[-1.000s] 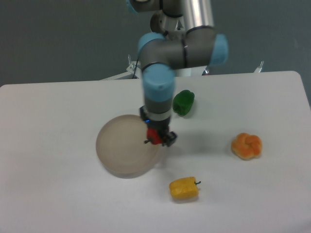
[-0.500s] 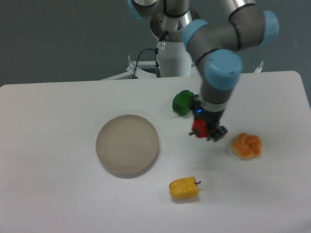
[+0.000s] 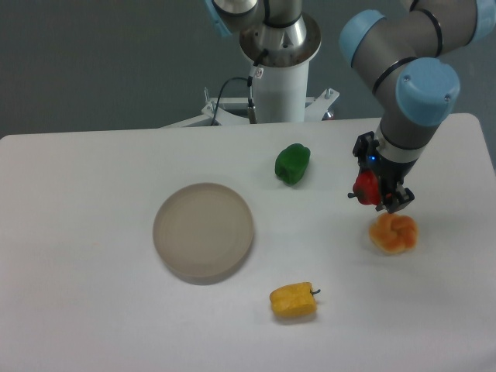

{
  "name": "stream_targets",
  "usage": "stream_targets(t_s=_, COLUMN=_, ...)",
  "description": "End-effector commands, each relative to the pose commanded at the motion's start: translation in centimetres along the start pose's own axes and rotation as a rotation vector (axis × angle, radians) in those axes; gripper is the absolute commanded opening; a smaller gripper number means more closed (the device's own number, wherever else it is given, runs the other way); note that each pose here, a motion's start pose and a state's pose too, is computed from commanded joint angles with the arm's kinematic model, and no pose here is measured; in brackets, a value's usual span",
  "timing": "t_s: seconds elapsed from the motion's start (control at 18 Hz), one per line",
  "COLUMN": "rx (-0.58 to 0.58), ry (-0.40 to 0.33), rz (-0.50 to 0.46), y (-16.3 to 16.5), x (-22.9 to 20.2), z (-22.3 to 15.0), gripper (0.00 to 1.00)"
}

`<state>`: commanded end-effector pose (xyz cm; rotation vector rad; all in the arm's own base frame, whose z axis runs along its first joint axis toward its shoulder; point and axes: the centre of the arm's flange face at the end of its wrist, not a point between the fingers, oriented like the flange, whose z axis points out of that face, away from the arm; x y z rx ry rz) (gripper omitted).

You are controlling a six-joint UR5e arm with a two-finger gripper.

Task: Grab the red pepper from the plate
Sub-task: 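Lift the red pepper off the plate and carry it toward the orange object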

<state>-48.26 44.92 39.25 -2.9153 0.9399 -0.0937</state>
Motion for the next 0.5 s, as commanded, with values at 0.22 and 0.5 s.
stream_targets(t_s=0.22, rx=0.009, ry=0.003, rz=-0.003, y=0.42, x=0.07, z=0.21, gripper=0.25)
stream_targets(t_s=0.5, rx=-0.012, ry=0.013, rz=-0.004, y=0.85, x=0.30, z=0.52, gripper=0.26)
